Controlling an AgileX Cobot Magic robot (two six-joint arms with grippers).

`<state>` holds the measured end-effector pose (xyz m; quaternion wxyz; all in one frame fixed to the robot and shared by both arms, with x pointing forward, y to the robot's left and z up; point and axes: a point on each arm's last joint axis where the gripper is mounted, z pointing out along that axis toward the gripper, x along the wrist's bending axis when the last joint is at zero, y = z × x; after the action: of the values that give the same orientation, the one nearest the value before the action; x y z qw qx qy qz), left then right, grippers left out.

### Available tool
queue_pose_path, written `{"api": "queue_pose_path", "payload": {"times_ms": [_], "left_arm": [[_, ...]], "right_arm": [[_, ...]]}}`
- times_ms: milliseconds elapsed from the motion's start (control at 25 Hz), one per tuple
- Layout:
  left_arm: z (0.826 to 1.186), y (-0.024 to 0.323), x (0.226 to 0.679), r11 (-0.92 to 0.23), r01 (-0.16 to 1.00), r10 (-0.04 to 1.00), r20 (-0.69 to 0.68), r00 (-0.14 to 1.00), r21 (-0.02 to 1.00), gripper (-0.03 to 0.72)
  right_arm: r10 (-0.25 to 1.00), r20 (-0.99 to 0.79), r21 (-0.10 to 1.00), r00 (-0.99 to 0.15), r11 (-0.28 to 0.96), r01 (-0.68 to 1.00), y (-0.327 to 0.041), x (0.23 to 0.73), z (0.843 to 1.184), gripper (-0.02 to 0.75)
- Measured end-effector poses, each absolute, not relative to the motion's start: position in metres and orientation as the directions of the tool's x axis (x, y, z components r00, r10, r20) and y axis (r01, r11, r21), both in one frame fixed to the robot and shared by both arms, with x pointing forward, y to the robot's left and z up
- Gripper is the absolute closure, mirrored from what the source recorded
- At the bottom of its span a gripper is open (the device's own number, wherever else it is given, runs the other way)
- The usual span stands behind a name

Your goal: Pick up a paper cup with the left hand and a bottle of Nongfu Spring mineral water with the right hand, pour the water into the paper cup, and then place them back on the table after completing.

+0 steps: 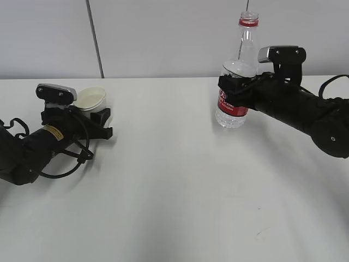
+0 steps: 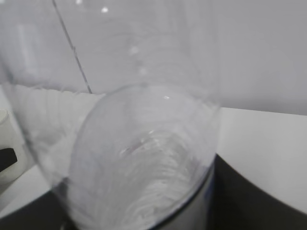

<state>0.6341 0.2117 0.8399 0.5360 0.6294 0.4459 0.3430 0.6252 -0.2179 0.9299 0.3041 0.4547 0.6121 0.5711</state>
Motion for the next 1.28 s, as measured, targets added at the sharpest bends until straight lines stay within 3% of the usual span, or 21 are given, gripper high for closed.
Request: {"api": "queue_pose_path", "payload": {"times_ms": [560, 1280], "left_arm": [[0.835, 0.212, 0.633, -0.04, 0.219, 0.928, -0.045, 0.369, 0.975, 0.157], [0.856, 0.218, 0.604, -0.046, 0.261, 0.934, -0.051, 0.353, 0.964, 0.146]], "right_arm": [[0.904, 0.147, 0.976, -0.402, -0.065, 0.209, -0.218, 0.625, 0.93, 0.361], [0.904, 0.145, 0.976, -0.402, -0.064, 0.209, -0.218, 0.625, 0.93, 0.361]]}}
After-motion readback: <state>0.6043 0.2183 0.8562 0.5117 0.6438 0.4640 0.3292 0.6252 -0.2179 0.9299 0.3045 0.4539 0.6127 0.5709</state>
